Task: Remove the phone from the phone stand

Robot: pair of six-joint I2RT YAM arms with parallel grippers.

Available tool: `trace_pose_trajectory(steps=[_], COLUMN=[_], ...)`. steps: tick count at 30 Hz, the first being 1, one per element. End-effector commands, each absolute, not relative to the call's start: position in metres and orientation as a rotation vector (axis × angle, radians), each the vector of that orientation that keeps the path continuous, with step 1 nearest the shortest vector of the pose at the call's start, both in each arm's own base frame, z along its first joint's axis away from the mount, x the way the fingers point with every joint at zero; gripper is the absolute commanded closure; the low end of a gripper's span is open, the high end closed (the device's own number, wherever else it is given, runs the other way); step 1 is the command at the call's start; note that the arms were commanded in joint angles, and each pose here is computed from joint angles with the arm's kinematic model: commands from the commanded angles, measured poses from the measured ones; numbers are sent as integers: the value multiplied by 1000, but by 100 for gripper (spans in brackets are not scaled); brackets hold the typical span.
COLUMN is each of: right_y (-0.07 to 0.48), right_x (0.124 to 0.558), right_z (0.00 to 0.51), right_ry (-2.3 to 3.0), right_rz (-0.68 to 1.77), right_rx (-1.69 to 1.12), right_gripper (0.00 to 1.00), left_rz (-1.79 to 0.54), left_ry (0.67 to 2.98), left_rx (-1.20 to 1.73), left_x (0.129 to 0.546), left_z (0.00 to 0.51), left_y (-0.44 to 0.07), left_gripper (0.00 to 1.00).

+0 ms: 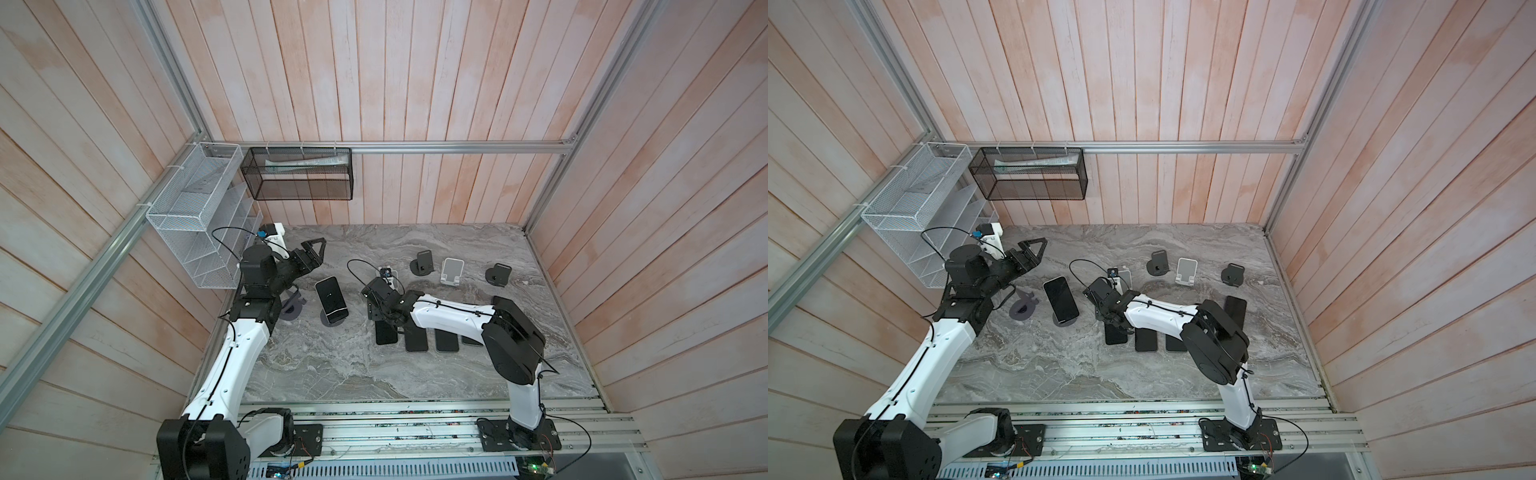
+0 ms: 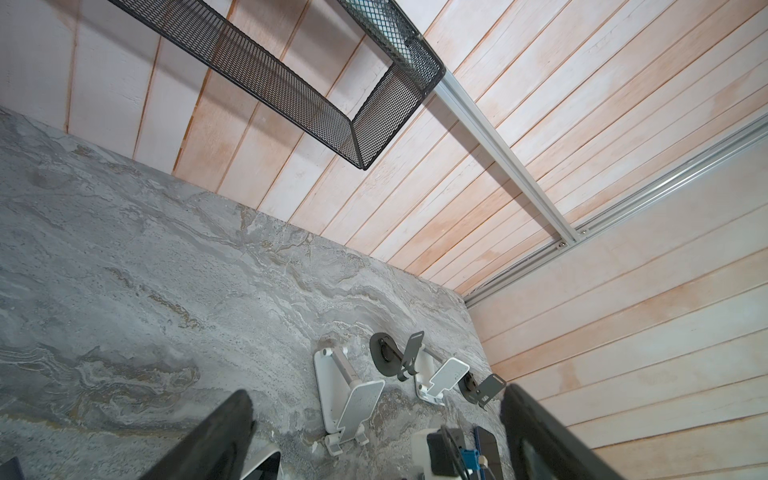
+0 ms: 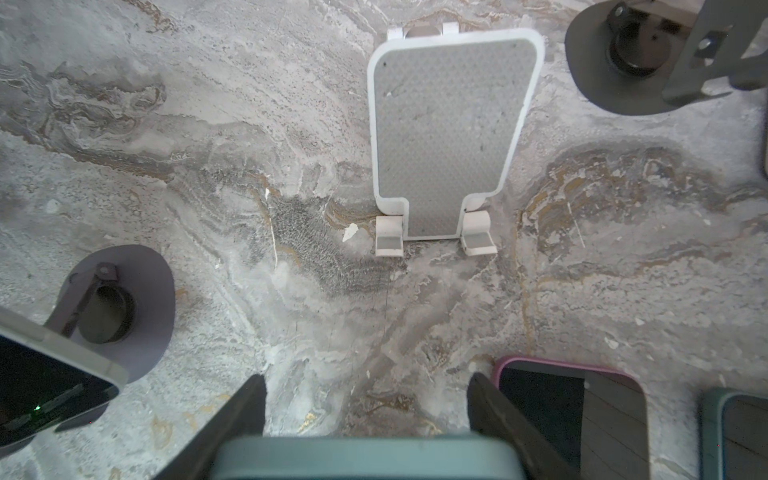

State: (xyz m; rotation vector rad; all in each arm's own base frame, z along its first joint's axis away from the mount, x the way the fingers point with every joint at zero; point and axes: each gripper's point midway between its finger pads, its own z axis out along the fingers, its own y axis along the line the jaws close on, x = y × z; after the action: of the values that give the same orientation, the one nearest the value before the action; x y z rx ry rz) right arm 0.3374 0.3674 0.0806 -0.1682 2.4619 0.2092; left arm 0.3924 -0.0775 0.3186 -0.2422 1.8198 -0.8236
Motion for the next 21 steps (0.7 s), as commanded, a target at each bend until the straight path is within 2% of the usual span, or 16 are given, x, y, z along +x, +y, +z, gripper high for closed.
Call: trace_pose_trajectory(steps=[1, 21], right_y=[364, 359], right_x=[327, 317], right_z=[49, 10], right_ry=[2527, 2604], right_rz=[182, 205], right_rx=[-175, -184], right_gripper=[36, 35], left_rz=[-818, -819], left_ry=[1817, 1830], left_rx=[-248, -252], left_x=[394, 396], left_z=[315, 310], left_y=[-75, -76], left_gripper=[5, 5])
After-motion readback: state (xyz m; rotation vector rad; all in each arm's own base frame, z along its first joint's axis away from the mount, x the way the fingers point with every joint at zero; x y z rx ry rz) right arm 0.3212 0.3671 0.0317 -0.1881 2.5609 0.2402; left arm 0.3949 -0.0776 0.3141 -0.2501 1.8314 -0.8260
